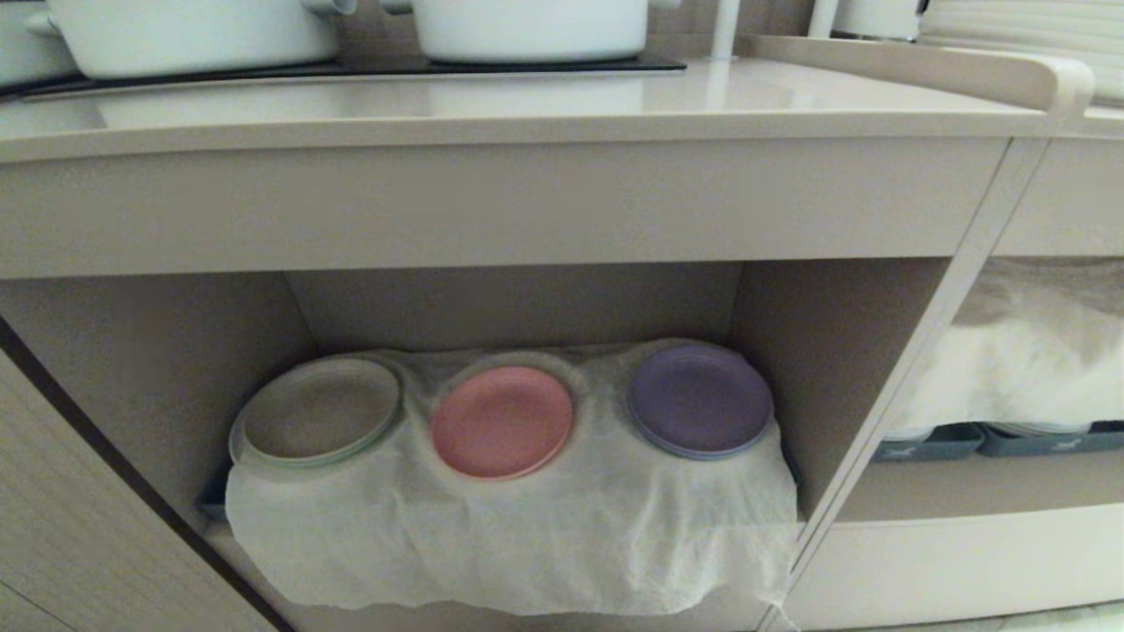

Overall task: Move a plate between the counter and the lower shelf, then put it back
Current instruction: Pick up the plate in the cupboard

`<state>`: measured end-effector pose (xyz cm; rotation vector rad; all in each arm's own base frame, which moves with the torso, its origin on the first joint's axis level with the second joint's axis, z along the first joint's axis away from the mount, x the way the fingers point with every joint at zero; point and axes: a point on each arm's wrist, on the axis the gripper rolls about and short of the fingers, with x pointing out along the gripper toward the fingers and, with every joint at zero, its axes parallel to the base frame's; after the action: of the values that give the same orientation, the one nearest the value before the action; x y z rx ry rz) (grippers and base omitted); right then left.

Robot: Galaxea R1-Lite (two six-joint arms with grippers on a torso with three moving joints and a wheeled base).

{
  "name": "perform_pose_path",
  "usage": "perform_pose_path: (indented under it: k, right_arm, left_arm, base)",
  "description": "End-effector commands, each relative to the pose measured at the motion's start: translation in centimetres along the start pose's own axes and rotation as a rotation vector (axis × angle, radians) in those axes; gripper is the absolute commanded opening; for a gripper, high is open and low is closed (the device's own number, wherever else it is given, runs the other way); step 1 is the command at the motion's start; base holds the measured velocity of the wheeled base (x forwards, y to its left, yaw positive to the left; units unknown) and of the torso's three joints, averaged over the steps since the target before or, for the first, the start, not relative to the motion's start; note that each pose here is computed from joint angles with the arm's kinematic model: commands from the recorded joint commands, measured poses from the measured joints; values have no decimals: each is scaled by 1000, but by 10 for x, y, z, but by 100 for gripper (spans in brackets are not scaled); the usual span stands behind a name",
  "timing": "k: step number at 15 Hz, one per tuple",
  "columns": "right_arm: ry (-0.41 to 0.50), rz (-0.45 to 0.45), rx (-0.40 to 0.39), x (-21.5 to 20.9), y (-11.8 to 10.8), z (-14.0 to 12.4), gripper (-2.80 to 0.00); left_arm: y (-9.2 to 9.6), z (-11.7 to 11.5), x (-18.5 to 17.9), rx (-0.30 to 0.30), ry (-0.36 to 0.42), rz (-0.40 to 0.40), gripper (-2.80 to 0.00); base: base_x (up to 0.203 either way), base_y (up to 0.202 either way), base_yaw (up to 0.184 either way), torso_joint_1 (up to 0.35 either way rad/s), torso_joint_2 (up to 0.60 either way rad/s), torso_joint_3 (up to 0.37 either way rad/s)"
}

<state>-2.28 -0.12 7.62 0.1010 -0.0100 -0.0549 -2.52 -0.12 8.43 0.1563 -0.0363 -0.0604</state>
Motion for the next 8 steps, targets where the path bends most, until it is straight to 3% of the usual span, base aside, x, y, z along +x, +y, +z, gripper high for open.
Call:
perform_pose_path:
  k: [1,8]
  right_arm:
    - [0,0,0,0,0,0,-280]
    - [0,0,0,0,0,0,-280]
  left_arm:
    - [1,10,-4,1,-25,-22,-280]
    - [3,31,1,-35,98,-103,-280]
  base:
    - [0,0,0,0,0,0]
    - [0,0,0,0,0,0]
